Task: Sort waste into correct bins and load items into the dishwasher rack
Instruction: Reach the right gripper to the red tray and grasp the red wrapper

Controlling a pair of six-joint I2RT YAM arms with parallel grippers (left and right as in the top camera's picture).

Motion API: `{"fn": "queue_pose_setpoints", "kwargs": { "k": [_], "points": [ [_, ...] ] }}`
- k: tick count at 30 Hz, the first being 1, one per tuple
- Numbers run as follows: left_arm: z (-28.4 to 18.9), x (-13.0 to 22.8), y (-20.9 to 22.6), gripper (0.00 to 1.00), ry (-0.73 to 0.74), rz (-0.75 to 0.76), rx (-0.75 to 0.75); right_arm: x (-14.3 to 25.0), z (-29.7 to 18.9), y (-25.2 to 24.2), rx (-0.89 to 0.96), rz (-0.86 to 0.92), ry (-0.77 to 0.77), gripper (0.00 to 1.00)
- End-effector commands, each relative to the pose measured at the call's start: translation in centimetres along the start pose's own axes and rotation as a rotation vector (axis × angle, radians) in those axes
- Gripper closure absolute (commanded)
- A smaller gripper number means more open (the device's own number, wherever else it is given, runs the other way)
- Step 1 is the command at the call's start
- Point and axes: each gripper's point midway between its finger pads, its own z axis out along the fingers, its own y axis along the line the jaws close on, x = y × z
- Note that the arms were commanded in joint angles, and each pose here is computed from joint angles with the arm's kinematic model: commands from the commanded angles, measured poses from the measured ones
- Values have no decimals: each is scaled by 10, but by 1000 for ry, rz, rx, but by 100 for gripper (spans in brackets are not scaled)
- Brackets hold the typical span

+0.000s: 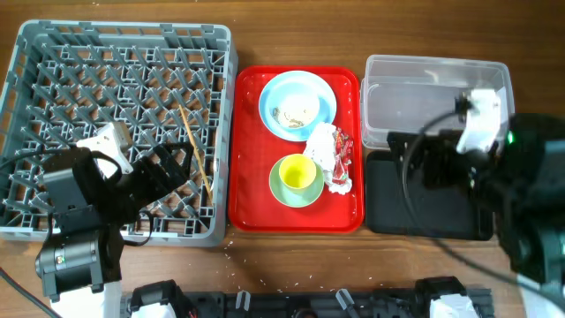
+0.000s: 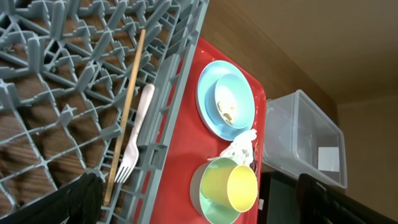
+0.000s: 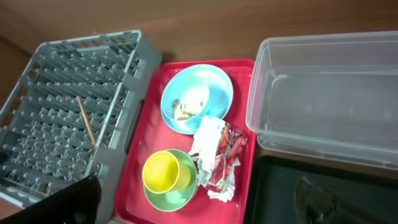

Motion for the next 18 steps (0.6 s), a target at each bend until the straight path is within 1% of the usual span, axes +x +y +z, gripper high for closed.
{"fn": "queue_pose_setpoints", "kwargs": {
  "k": [1, 2, 3, 5, 6, 7, 9, 11, 12, 14, 16, 18],
  "points": [
    [-1, -1, 0, 0, -5, 3, 3, -3, 13, 24, -136, 20, 127, 11],
    [-1, -1, 0, 0, -5, 3, 3, 3, 21, 22, -142, 38, 175, 22],
    [-1, -1, 0, 0, -5, 3, 3, 8, 28, 19, -134, 48, 214, 31],
    [-1, -1, 0, 0, -5, 3, 3, 21, 43, 16, -130, 52, 304, 54],
    [-1, -1, 0, 0, -5, 3, 3, 27, 49, 20, -139, 46, 342, 62],
    [-1, -1, 0, 0, -5, 3, 3, 38, 62, 28, -141, 8, 394, 64],
    [-1, -1, 0, 0, -5, 3, 3, 53, 76, 37, -107, -34, 445, 63],
    [-1, -1, 0, 0, -5, 3, 3, 74, 93, 39, -6, -43, 490, 59],
    [-1, -1, 0, 0, -5, 3, 3, 92, 105, 48, 5, -54, 521, 55],
    [-1, -1, 0, 0, -5, 3, 3, 116, 126, 66, -41, -98, 548, 55],
    [-1, -1, 0, 0, -5, 3, 3, 144, 147, 93, -92, -199, 564, 54],
    [-1, -1, 0, 0, -5, 3, 3, 159, 162, 108, -83, -284, 555, 54]
  ]
}}
